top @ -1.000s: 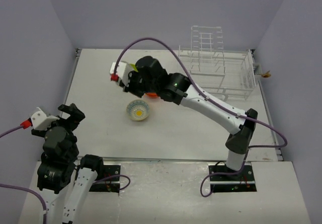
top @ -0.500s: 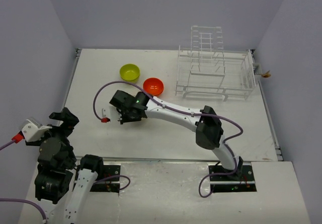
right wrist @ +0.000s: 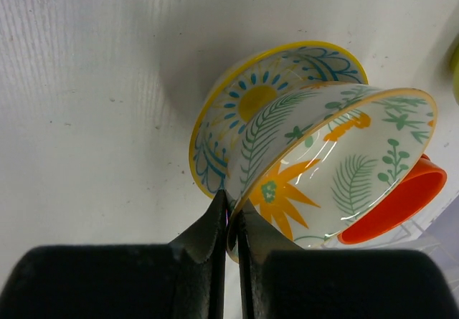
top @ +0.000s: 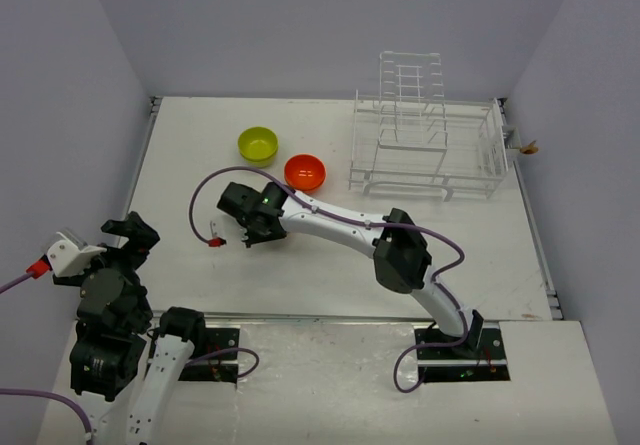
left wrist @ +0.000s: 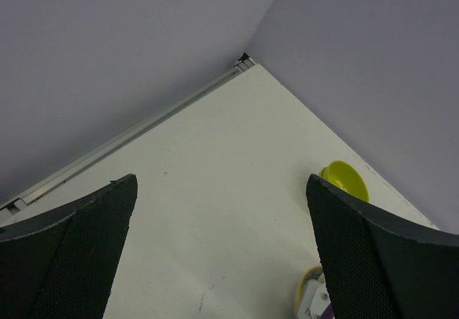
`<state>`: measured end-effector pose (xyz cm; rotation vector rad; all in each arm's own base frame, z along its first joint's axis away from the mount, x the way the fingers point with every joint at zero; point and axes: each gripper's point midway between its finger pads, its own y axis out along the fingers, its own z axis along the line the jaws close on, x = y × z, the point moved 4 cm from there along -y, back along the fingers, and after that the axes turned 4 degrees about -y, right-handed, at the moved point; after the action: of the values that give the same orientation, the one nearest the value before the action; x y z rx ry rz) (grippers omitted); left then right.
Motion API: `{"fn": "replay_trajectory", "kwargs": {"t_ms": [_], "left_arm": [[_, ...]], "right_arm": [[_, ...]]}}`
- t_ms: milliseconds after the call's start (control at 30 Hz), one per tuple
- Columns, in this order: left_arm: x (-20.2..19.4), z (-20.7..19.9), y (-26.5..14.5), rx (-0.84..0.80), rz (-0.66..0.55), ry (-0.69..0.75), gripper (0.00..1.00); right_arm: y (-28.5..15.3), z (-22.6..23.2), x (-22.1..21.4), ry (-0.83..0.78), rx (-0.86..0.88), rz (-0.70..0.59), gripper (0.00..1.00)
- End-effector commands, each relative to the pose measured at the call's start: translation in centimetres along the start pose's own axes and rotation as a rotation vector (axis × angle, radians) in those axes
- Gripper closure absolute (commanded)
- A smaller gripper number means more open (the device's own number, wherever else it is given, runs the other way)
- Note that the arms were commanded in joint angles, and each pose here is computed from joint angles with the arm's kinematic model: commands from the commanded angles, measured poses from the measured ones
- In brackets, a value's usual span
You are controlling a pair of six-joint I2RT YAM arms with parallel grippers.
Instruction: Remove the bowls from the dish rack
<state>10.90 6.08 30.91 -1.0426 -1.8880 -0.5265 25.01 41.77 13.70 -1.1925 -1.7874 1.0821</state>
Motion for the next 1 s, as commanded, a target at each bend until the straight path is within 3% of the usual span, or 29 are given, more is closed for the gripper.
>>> {"fn": "replay_trajectory", "kwargs": {"t_ms": [0, 200, 367, 467, 600, 867, 900, 933, 967], "left_arm": [[0.4, -0.4, 0.3, 0.005, -0.015, -0.007, 0.0], [0.5, -0.3, 0.2, 0.003, -0.018, -0.009, 0.0], [0.4, -0.4, 0.3, 0.0, -0.014, -0.004, 0.0], [0.5, -0.5, 0.3, -0.002, -0.015, -0.006, 0.0], [0.3, -0.5, 0.4, -0.001, -0.01, -0.002, 0.0], [-0.5, -1.5, 1.0, -0.035, 0.027, 0.048, 0.0], [-0.8, -2.1, 1.4, -0.059, 0.033, 0.056, 0.0], [-1.4, -2.7, 2.0, -0.067, 0.064, 0.089, 0.0], [-2.1, -3.2, 2.3, -0.09, 0.096, 0.126, 0.0]], "right_arm": [[-1.1, -1.7, -0.5, -0.019, -0.057, 0.023, 0.94], [0.1, -1.5, -1.1, -0.012, -0.043, 0.054, 0.91], [0.1, -1.5, -0.8, 0.003, -0.055, 0.033, 0.77], [-0.1, -1.6, -0.7, 0.009, -0.068, 0.032, 0.75], [-1.4, -1.6, -0.3, 0.023, -0.094, 0.016, 0.56], [-11.3, -2.8, -1.5, 0.189, -0.247, -0.15, 0.35], [-12.1, -3.1, -2.4, 0.278, -0.254, -0.182, 0.16], [-15.9, -3.7, -3.6, 0.353, -0.31, -0.268, 0.01], [-17.6, -4.7, -3.9, 0.435, -0.372, -0.358, 0.01]]}}
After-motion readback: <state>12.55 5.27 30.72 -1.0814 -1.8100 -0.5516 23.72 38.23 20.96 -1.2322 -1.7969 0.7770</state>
